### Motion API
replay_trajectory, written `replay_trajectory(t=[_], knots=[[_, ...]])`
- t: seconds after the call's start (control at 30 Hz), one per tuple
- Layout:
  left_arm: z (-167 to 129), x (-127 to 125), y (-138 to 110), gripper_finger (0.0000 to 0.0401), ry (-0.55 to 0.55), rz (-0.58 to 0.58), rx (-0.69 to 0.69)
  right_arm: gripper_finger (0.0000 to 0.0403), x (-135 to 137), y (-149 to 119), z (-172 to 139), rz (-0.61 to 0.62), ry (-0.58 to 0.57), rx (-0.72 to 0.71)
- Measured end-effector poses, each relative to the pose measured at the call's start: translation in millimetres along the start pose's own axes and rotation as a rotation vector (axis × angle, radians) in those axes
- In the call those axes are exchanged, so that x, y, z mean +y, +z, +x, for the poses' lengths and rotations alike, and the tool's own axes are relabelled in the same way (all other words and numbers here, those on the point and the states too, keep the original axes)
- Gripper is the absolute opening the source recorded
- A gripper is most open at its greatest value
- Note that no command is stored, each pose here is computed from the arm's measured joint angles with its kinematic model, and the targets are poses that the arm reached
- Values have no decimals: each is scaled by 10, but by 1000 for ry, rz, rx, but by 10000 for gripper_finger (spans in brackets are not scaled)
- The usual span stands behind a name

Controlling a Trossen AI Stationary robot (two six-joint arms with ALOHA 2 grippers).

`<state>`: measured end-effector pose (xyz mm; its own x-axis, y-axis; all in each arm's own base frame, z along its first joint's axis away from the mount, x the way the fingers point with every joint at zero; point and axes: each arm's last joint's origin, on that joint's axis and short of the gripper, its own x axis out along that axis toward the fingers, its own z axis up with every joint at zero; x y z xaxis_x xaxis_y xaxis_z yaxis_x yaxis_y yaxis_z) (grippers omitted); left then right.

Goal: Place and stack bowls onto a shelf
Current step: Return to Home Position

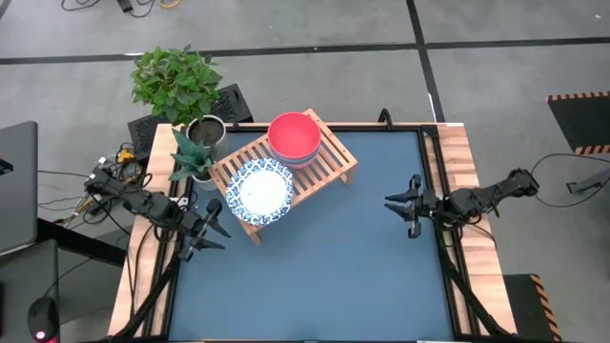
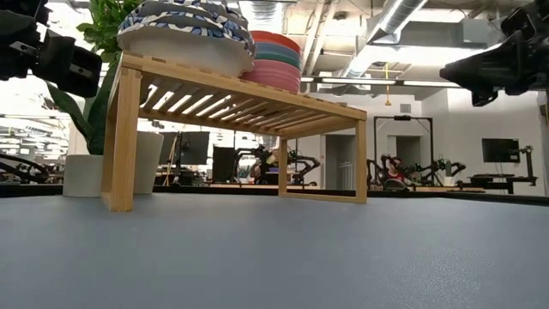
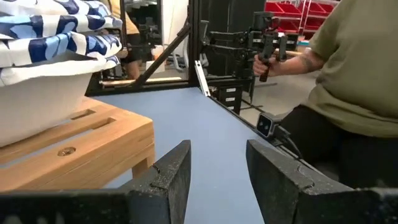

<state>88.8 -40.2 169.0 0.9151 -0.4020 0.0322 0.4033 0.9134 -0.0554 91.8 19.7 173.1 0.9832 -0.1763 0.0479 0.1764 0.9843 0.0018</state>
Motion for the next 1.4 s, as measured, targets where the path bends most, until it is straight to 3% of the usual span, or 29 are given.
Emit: replay_trajectory(t=[1.4], knots=[[1, -1, -9, 139, -4, -1, 3, 118, -14, -3, 6, 2, -16, 1]])
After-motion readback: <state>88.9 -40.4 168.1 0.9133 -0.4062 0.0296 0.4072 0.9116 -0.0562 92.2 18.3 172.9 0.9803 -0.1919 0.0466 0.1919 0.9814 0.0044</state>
